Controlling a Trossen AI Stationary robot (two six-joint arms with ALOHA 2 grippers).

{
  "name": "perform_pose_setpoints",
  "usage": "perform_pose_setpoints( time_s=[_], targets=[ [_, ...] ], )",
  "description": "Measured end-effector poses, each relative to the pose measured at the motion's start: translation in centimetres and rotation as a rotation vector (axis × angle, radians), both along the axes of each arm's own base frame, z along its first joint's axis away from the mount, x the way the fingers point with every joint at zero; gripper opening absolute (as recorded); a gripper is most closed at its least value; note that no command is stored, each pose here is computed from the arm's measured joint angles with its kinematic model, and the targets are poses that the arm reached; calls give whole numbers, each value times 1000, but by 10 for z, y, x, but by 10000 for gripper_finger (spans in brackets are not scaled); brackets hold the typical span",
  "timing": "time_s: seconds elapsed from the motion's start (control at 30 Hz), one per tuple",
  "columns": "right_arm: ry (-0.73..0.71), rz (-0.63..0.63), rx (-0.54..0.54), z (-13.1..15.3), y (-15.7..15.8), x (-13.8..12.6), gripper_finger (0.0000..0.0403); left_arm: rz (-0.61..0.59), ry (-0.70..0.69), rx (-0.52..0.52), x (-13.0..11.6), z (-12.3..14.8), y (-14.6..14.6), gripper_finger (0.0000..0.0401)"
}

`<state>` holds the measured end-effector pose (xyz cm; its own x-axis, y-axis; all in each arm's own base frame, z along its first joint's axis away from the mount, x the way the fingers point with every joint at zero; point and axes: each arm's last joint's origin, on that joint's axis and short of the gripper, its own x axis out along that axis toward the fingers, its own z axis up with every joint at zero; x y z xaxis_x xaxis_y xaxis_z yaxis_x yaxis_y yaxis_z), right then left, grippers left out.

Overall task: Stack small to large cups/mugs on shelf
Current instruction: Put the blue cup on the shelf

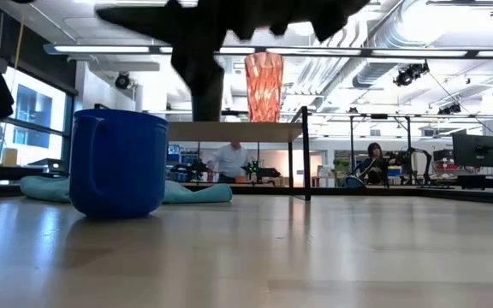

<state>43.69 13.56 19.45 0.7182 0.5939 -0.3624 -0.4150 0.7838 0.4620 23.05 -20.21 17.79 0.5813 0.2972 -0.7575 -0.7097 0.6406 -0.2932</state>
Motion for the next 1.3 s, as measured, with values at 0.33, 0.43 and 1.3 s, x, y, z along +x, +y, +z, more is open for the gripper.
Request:
perform_pose_setpoints(
  time_s=[0.33, 0.43, 1.3],
  targets=[
    [-153, -89, -180, 67, -16, -24, 122, 90, -114, -76, 7, 3, -2, 98],
    [-176, -112, -188, 83, -24, -30, 128, 140, -99, -116, 15, -1, 5, 141],
    [-49, -66, -308, 93, -15, -59, 145, 127, 96, -30, -15, 60, 43, 236]
  ],
)
